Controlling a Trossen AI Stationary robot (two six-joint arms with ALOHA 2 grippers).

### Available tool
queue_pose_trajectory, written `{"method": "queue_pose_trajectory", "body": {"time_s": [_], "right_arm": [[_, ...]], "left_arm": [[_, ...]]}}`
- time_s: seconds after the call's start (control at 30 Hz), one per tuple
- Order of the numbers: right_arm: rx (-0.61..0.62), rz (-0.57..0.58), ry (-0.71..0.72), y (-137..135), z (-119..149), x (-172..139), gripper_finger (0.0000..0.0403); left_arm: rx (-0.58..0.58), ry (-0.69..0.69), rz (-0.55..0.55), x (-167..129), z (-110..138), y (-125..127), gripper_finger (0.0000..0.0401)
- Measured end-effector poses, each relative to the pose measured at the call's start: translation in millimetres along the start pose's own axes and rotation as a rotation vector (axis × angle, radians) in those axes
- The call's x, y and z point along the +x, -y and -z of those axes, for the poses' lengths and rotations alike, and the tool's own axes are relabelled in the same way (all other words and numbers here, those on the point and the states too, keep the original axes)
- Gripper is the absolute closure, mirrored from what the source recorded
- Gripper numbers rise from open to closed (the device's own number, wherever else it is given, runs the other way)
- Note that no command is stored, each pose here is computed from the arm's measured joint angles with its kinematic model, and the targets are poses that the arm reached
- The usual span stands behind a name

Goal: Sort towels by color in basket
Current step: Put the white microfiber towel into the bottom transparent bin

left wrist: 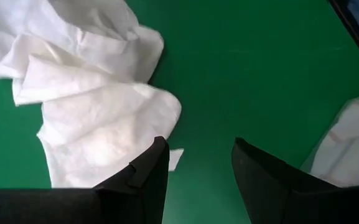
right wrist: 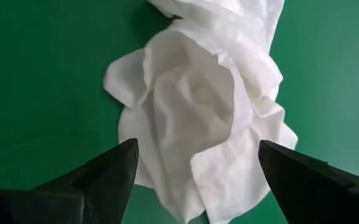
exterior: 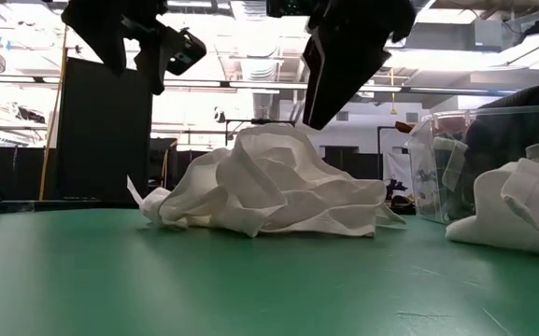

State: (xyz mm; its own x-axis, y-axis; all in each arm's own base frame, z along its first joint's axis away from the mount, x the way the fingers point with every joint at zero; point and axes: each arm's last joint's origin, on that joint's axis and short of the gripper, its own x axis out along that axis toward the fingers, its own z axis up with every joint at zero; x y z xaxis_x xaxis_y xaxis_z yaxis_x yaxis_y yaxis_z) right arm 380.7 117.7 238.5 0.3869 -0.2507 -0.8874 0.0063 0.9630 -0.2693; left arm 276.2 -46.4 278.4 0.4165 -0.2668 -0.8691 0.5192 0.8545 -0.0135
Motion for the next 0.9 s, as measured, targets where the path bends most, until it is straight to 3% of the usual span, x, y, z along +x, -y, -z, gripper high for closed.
{"method": "queue_pose_trajectory", "body": {"time_s": [0.2, 0.5, 0.7, 0.9], "right_arm": [[0.042, 0.001, 0.030, 3.0, -4.0, 1.5, 0.0040], [0.069, 0.071, -0.073, -3.2, 10.7, -3.1, 0.0040], [0.085, 0.092, -0.081, -18.9, 19.5, -14.8, 0.0040], [0.099, 0.109, -0.037, -30.5, 24.6, -30.5, 0.0040]], "left_arm": [[0.000, 0.048, -0.026, 13.6, 3.6, -2.0, 0.0234], [0.077, 0.236, -0.271, 42.3, 8.6, -14.1, 0.0229], [0.130, 0.352, -0.349, 57.6, 3.7, -20.8, 0.0164], [0.077, 0.286, -0.335, 92.6, 6.9, -36.9, 0.0075]]}}
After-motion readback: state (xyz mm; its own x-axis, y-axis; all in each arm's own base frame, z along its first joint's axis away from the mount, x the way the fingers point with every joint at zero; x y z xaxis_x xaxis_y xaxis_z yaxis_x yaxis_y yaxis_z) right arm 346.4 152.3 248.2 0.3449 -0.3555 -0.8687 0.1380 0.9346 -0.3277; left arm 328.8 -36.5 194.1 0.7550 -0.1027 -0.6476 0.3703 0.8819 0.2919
